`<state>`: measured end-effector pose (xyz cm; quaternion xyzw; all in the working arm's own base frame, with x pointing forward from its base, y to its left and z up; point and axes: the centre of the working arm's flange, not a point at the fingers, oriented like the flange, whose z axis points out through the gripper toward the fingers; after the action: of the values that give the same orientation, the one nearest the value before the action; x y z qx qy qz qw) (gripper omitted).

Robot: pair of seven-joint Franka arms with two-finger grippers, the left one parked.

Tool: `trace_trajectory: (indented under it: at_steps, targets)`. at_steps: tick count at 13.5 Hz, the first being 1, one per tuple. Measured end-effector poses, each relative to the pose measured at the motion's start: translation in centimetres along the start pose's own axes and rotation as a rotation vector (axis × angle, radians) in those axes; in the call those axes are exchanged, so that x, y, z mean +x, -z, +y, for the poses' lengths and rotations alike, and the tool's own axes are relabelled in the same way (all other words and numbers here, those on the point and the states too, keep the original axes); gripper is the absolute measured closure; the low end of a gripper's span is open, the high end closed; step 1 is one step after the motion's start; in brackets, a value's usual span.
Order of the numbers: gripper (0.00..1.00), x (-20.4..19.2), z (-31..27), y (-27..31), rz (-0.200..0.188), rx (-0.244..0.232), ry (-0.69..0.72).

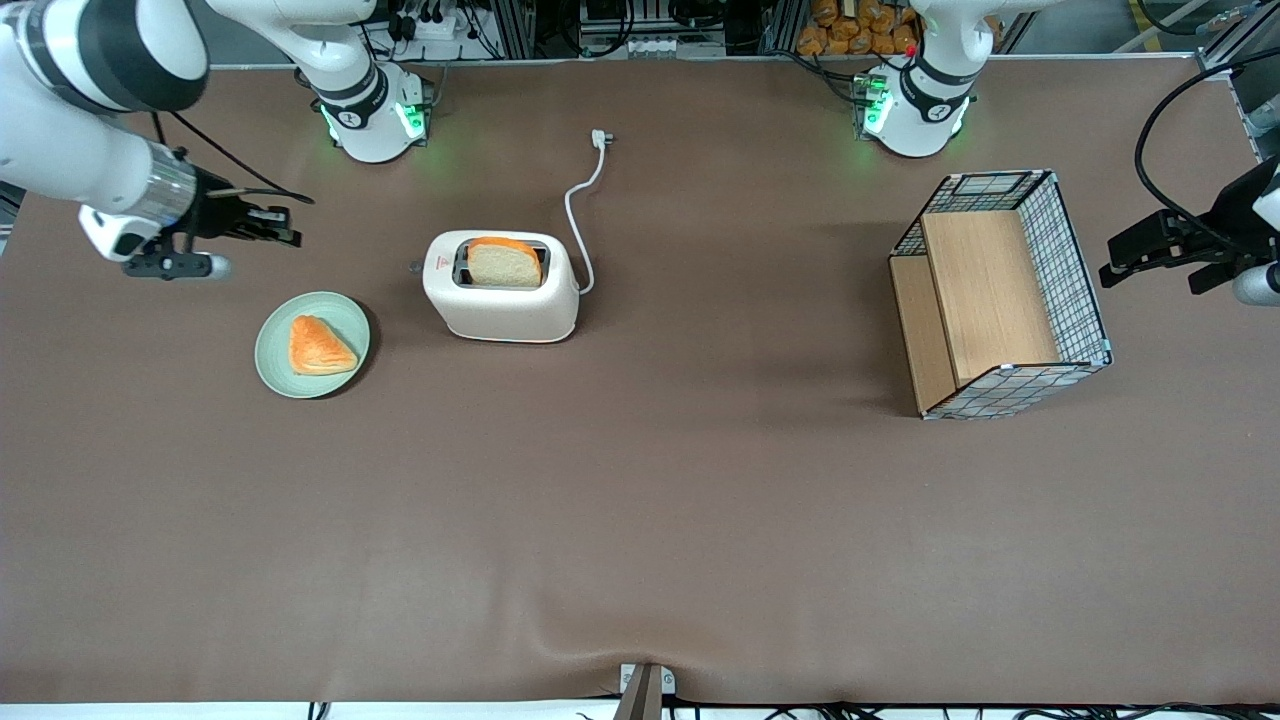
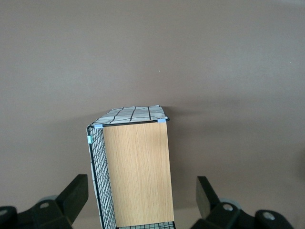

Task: Press toaster button with right arm
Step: 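Move the right gripper toward the white toaster's side lever, then press the toaster's lever down with the right gripper fingertips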

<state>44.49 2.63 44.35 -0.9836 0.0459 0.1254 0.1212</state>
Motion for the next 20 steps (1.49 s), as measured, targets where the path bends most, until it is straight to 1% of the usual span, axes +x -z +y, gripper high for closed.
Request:
trace_trajectory:
  at_steps: [2, 3, 6, 9, 11, 15, 17, 20]
  targets:
    - [0.99, -0.3, -0.2, -1.7, -0.024, 0.035, -0.012]
    - [0.99, -0.3, -0.2, -2.6, -0.027, 0.054, -0.022]
    - [0.99, -0.5, -0.3, -6.1, -0.016, 0.093, -0.046]
    - [0.99, -1.0, -0.9, -9.2, -0.029, 0.128, -0.066]
    - [0.99, -1.0, -1.3, -10.3, -0.036, 0.143, -0.072]
    - [0.99, -0.2, -1.4, -12.1, -0.033, 0.167, -0.100]
    - [0.99, 0.3, -1.9, -13.2, -0.030, 0.166, -0.101]
    - [0.99, 0.4, -2.2, -14.4, -0.040, 0.159, -0.102]
